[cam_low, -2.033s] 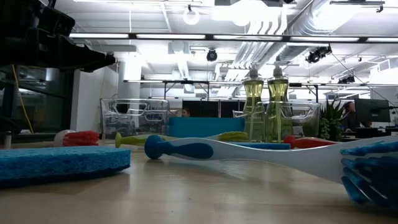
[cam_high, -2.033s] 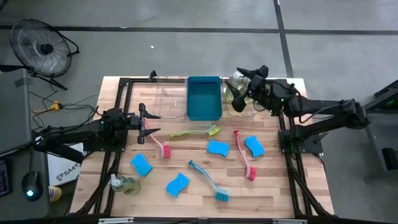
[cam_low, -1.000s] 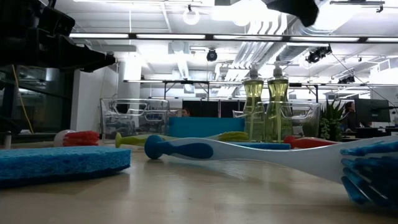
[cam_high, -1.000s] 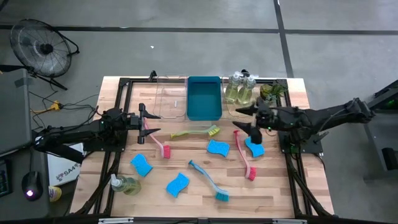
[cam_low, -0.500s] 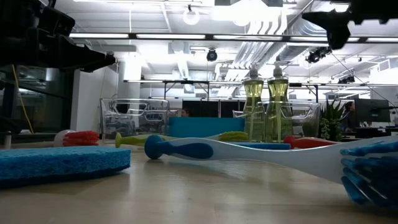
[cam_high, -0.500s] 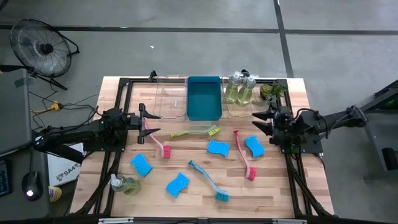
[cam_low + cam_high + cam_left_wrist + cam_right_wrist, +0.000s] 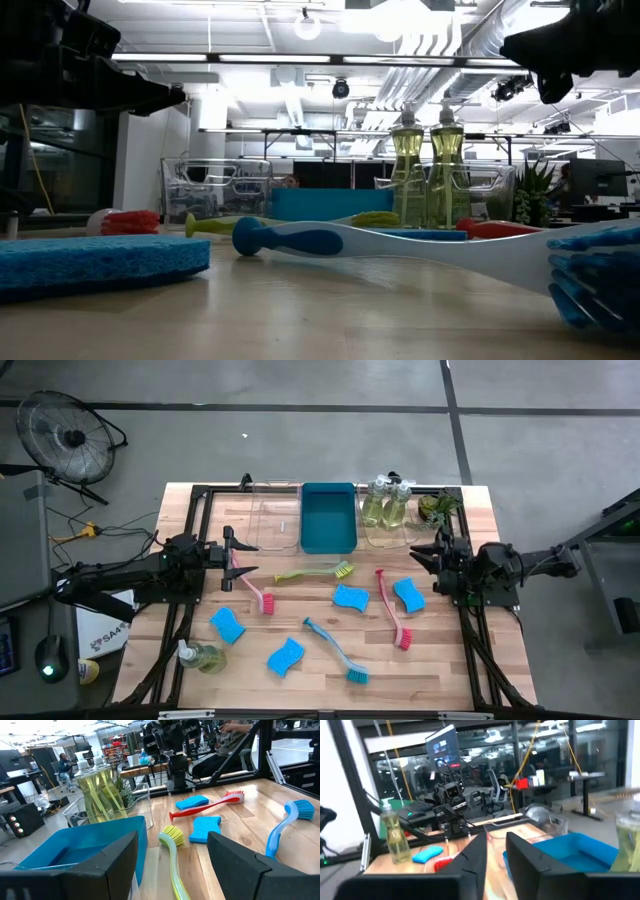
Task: Pick & Place Kitchen Sink Supplies
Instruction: Put the green dish soap into the right transparent bin
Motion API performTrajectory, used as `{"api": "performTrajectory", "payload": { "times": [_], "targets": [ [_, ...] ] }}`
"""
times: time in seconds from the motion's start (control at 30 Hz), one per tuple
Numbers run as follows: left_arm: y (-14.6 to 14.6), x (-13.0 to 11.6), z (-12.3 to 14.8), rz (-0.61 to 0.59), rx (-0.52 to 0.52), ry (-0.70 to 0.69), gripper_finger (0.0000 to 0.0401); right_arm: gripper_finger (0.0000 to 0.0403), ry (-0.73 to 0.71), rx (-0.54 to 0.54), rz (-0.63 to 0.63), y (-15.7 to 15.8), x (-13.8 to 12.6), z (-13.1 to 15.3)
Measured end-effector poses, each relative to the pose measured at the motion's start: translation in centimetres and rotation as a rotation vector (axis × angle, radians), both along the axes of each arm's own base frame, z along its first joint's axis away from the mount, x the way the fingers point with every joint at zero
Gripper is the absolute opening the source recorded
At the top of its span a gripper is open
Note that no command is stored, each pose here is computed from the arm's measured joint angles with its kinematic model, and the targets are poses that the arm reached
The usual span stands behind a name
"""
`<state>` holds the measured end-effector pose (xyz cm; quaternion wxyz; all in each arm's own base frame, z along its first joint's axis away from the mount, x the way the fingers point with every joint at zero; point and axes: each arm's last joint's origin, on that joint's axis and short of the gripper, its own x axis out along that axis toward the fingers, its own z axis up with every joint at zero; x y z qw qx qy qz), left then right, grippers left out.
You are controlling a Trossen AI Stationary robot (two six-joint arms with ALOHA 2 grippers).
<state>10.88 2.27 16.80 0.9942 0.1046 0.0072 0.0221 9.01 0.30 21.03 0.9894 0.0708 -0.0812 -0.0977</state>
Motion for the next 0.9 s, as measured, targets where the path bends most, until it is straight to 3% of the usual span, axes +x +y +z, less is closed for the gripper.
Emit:
{"api": "performTrajectory", "payload": {
  "times": [0.17,0.5,0.9],
  "targets": [
    [0.0,0.0,0.0,0.0,0.0,0.0,0.0234,0.0005,0.057,-0.064,0.068,-0.1,-0.2,-1.0],
    [0.0,0.0,0.0,0.0,0.0,0.0,0.0234,0.0004,0.126,-0.12,0.133,-0.2,-0.1,-1.5],
    [0.0,0.0,0.0,0.0,0.0,0.0,0.0234,0.0001,0.226,-0.083,0.148,-0.2,0.2,-3.5]
  ]
}}
